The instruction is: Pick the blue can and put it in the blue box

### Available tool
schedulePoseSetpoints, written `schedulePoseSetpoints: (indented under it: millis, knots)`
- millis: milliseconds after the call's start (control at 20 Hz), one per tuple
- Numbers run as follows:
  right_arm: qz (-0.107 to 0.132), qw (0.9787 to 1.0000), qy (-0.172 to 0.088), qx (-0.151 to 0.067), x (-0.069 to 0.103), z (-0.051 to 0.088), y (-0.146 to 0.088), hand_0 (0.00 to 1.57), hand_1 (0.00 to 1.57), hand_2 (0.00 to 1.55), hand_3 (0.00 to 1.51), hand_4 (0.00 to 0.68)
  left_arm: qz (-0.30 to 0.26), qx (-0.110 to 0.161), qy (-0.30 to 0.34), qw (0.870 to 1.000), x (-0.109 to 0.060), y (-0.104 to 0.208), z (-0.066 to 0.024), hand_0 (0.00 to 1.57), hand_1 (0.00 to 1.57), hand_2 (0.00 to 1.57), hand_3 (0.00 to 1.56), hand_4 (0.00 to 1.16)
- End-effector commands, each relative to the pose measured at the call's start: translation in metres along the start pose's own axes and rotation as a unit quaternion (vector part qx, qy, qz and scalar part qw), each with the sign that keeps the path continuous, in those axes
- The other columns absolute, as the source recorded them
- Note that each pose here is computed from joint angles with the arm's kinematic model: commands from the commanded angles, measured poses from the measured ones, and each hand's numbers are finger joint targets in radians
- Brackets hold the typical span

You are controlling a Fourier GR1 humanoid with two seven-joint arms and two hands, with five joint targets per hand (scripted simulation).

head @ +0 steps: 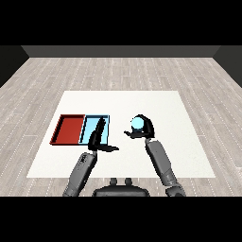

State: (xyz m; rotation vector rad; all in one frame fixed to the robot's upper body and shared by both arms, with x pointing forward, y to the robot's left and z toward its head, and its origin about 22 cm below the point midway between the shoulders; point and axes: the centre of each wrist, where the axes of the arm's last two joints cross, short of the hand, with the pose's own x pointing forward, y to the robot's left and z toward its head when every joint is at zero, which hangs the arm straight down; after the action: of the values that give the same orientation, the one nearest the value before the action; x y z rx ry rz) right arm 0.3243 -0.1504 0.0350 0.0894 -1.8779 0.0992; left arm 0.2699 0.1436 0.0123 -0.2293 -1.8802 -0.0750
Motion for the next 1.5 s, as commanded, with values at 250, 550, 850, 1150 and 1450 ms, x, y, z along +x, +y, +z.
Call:
schedulePoseSetpoints:
  millis: [250,550,850,1150,1450]
  knots:
    - [-0.018,0.9996,-0.009,0.019,0.007,-0.008,0.029,1.46,1.46,1.47,1.38,0.551,-0.006,-0.031,0.006,0.999,-0.005,-0.029,-0.0058,0.0,0.0,0.0,0.0,0.0]
    - [-0.026,0.999,-0.012,0.034,0.009,-0.02,0.033,1.44,1.44,1.46,1.36,0.553,-0.011,-0.026,0.029,0.999,-0.037,-0.032,-0.0028,0.0,0.0,0.0,0.0,0.0]
    - [-0.039,0.9986,-0.018,0.032,-0.002,-0.002,0.019,1.44,1.44,1.47,1.38,0.56,0.002,-0.026,0.05,0.998,-0.035,-0.052,-0.0071,0.0,0.0,0.0,0.0,0.0]
    - [-0.045,0.9976,-0.013,0.051,0.02,-0.023,0.055,1.44,1.44,1.46,1.37,0.564,0.008,-0.036,0.066,0.997,-0.043,-0.057,-0.0221,0.0,0.0,0.0,0.0,0.0]
    - [-0.042,0.9966,-0.02,0.068,0.012,-0.011,0.051,1.44,1.44,1.46,1.37,0.561,0.014,-0.024,0.061,0.998,-0.049,-0.063,-0.0196,0.0,0.0,0.0,0.0,0.0]
